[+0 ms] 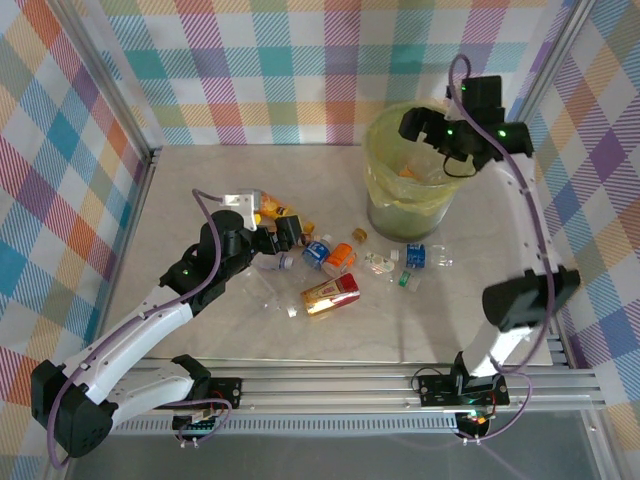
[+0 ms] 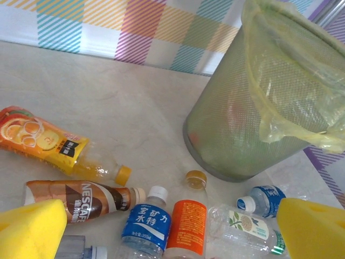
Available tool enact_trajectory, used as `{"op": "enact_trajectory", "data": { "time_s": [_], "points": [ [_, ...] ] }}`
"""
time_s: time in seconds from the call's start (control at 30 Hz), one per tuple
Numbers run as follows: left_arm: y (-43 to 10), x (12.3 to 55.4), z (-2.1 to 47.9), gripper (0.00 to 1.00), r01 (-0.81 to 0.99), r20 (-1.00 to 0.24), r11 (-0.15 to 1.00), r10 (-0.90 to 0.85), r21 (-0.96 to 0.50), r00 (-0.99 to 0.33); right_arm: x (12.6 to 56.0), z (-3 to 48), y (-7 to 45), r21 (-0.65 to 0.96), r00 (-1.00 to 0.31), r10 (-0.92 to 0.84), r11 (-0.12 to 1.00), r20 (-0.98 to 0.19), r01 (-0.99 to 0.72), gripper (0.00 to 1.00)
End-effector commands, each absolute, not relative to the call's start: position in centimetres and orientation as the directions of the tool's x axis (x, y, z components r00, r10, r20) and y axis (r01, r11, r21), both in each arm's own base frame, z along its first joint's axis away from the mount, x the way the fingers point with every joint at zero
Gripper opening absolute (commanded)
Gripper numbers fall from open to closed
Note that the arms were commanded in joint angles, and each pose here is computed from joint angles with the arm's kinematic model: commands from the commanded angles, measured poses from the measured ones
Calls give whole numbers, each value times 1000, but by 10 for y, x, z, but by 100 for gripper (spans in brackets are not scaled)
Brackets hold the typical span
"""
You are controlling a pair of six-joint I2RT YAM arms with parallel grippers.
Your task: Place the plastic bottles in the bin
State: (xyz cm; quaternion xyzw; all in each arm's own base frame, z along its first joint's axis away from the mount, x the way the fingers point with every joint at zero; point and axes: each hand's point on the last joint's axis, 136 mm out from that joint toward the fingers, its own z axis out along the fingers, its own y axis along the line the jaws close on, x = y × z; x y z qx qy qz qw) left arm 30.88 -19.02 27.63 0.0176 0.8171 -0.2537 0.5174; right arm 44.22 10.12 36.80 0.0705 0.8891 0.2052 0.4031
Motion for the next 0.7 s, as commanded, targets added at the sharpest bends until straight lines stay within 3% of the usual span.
{"op": "enact_trajectory", "data": {
  "time_s": [0.0, 0.2, 0.37, 0.67],
  "points": [
    [-181, 311, 281, 100, 227, -849, 883, -279, -411, -449, 404, 366, 96, 364, -673, 243, 930, -699, -43, 100],
    [-164, 314, 268, 100, 111, -828, 908, -311, -404, -467, 338, 355, 113, 224, -657, 125, 972, -744, -69, 100],
    [-149, 316, 254, 100, 19, -802, 912, -349, -409, -485, 293, 320, 136, 138, -698, 49, 988, -715, -71, 100],
    [-145, 320, 240, 100, -13, -770, 905, -369, -425, -520, 247, 215, 167, -23, -864, -146, 988, -481, -154, 100]
  ]
}}
